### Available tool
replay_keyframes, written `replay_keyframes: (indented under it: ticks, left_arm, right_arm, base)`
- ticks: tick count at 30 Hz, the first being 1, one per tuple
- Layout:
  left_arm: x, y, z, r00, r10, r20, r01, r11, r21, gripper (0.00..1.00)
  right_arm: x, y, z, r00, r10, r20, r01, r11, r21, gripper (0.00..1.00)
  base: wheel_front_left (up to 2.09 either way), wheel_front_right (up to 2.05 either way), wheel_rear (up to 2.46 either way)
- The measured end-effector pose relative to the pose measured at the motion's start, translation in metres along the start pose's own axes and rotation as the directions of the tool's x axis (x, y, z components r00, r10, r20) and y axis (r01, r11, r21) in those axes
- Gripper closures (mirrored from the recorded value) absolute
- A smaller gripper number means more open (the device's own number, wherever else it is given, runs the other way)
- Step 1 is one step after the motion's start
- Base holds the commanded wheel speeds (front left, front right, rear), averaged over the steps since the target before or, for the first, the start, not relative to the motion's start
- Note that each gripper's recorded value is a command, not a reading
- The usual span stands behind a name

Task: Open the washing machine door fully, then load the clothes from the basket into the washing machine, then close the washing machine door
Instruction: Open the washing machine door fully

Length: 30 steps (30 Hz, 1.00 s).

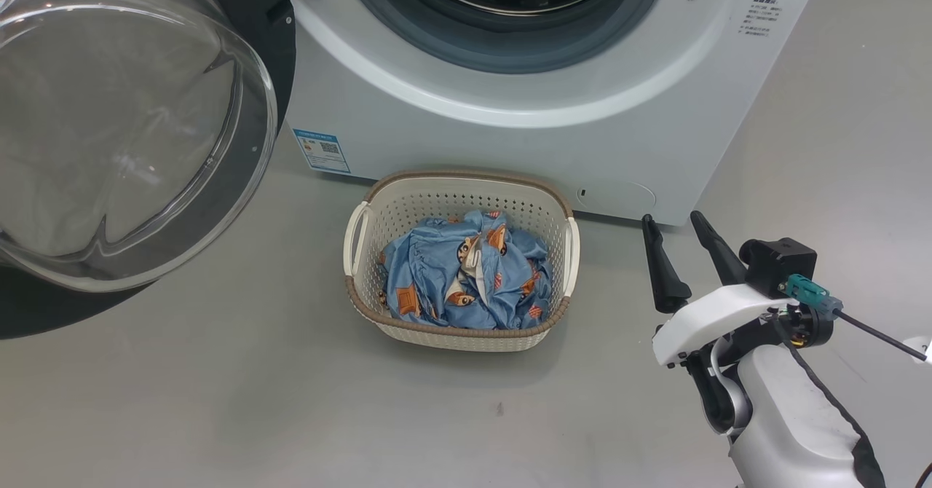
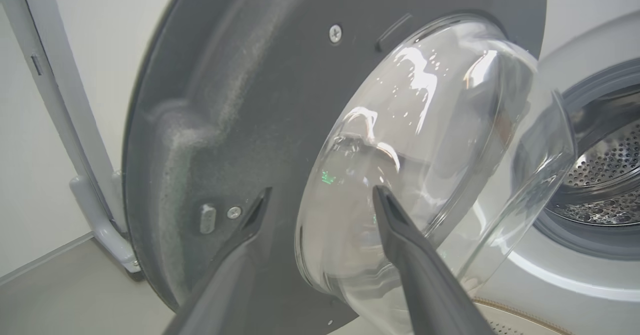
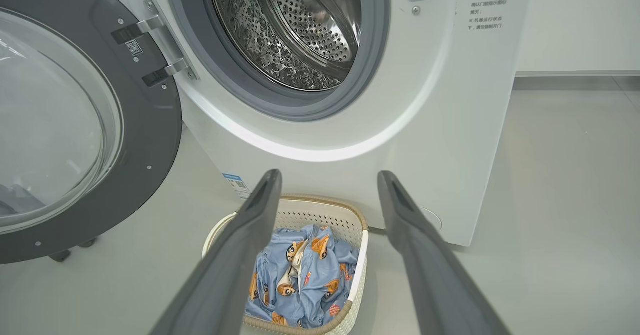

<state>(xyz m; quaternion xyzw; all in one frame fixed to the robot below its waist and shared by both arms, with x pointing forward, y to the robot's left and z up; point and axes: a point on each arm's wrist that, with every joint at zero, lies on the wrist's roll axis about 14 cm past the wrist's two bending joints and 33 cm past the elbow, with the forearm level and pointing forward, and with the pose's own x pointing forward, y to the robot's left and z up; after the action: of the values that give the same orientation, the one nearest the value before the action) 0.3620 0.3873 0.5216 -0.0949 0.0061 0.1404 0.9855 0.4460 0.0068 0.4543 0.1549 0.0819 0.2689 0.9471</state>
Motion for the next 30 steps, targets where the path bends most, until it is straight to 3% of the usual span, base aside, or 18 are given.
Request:
replay_keyframes:
  ticks: [16, 30]
  left_arm:
    - [-0.008, -0.052, -0.007, 0.991, -0.13, 0.044, 0.132, 0.989, -0.068, 0.0]
    - [-0.009, -0.116, -0.004, 0.953, -0.288, 0.091, 0.296, 0.951, -0.092, 0.0]
  right_arm:
    - [-0.016, -0.006, 0.032, 0.996, -0.021, 0.081, 0.024, 0.999, -0.04, 0.0]
    - [-0.046, -0.028, 0.062, 0.981, -0.093, 0.168, 0.104, 0.993, -0.058, 0.0]
  base:
    - [0.0, 0.0, 0.0]
    - [0.0, 0.0, 0.0]
